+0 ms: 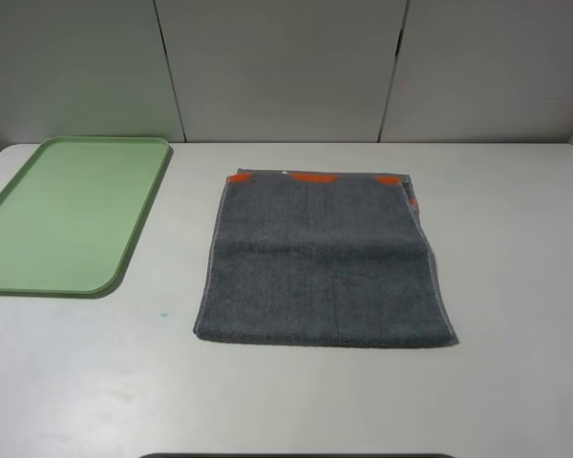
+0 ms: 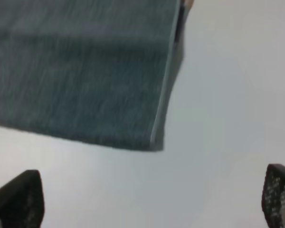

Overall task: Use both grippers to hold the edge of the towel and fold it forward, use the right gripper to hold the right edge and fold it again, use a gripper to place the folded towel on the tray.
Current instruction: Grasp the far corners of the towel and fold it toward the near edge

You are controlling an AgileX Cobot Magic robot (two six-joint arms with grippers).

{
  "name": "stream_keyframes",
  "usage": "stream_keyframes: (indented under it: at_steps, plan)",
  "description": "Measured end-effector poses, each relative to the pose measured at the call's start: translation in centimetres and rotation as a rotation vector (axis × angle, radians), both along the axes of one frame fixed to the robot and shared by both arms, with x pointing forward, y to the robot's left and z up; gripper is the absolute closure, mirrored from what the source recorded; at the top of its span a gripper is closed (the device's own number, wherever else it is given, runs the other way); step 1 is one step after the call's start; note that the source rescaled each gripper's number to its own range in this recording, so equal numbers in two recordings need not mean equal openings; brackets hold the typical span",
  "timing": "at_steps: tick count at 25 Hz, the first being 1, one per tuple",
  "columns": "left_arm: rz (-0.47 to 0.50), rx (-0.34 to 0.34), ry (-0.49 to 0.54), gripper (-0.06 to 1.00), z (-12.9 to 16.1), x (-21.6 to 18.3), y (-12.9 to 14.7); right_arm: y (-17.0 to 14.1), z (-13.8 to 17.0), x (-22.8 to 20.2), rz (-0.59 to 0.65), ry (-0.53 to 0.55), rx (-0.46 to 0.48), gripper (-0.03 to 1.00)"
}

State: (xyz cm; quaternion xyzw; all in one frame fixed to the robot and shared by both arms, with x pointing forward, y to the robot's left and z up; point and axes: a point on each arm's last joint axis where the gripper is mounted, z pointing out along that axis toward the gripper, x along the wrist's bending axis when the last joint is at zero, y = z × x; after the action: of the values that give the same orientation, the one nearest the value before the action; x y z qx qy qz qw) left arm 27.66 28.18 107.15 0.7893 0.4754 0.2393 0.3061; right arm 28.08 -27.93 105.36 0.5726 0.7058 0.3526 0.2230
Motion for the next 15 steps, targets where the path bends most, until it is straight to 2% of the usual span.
stream_keyframes:
  at_steps: [4, 8, 13, 15]
  plan:
    - [-0.103, 0.022, 0.037, -0.04, 1.3, 1.4, -0.7, 0.3, 0.9, 1.2, 0.073, 0.02, -0.049, -0.03]
    - [-0.237, 0.08, 0.095, -0.04, 1.4, 3.0, -1.8, 0.5, 1.9, 2.2, 0.128, 0.016, -0.099, -0.03]
    - [-0.429, 0.214, 0.177, -0.04, 0.3, 5.2, -3.6, 0.8, 1.8, 3.4, 0.21, 0.036, -0.172, -0.03]
    - [-0.484, 0.276, 0.178, -0.04, -0.2, 6.1, -4.2, 1.0, 1.6, 4.2, 0.262, 0.034, -0.203, -0.03]
